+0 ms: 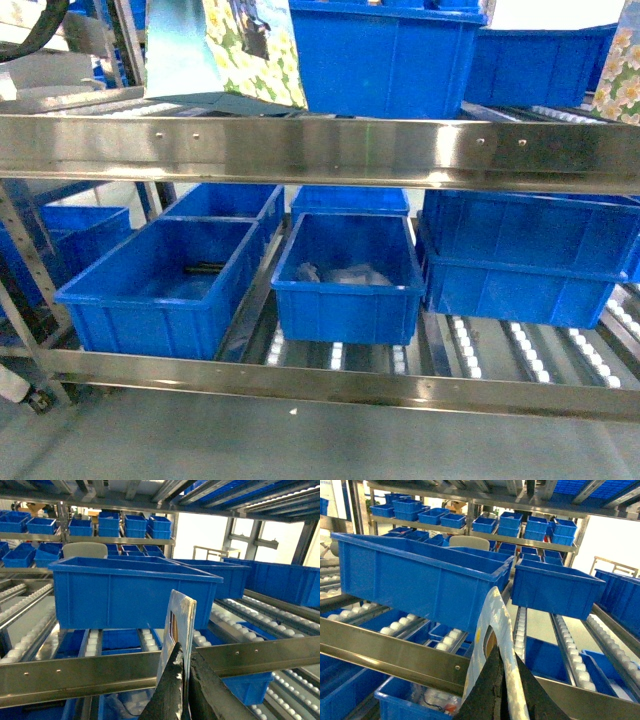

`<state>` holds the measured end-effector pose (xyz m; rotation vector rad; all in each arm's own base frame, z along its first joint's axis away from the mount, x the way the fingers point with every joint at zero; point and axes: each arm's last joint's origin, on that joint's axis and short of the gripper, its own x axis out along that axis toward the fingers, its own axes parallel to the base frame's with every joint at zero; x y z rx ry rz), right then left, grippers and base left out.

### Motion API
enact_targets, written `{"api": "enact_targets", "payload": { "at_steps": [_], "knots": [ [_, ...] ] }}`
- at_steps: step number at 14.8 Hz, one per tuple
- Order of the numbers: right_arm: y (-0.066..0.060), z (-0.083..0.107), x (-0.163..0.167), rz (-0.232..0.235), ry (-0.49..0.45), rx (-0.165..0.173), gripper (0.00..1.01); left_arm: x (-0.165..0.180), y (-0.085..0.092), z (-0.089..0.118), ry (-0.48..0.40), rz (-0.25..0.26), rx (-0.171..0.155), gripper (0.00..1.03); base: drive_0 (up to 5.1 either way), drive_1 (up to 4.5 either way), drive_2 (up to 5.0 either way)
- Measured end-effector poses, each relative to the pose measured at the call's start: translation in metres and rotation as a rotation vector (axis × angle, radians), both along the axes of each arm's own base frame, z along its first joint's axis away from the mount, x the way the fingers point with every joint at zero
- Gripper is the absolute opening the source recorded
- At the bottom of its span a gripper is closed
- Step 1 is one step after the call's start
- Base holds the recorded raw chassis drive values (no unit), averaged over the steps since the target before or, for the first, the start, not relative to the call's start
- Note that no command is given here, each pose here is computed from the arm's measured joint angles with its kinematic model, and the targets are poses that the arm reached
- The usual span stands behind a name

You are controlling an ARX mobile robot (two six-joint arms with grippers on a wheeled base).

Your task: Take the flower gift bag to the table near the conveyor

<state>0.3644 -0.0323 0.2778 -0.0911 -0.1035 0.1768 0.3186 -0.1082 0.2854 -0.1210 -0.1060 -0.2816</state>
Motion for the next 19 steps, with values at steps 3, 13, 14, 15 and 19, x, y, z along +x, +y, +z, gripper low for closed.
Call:
{"api": "enact_targets", "payload": {
  "at_steps": [3, 13, 14, 15, 19],
  "knots": [
    [0.0, 0.0002, 0.0, 0.0, -0.002, 0.0, 0.02, 0.0, 0.0, 0.0, 0.0, 0.0, 0.0, 0.02, -4.7, 2.62, 2.6],
    [0.0, 0.0, 0.0, 0.0, 0.0, 0.0, 0.02, 0.0, 0.0, 0.0001, -0.001, 0.0, 0.0, 0.02, -4.8, 2.51, 2.5],
    [0.0, 0.0003, 0.0, 0.0, -0.003, 0.0, 0.02, 0.0001, 0.0001, -0.0002, 0.002, 0.001, 0.001, 0.02, -4.9, 2.46, 2.5],
    [0.0, 0.0001, 0.0, 0.0, -0.002, 0.0, 0.02, 0.0, 0.0, 0.0002, -0.002, 0.0, -0.001, 0.02, -5.1, 2.3, 2.3],
    [0.0, 0.0001, 0.0, 0.0, -0.001, 0.0, 0.02, 0.0001, 0.0002, 0.0, 0.0, 0.001, 0.0, 0.02, -4.8, 1.62, 3.1]
  ]
}}
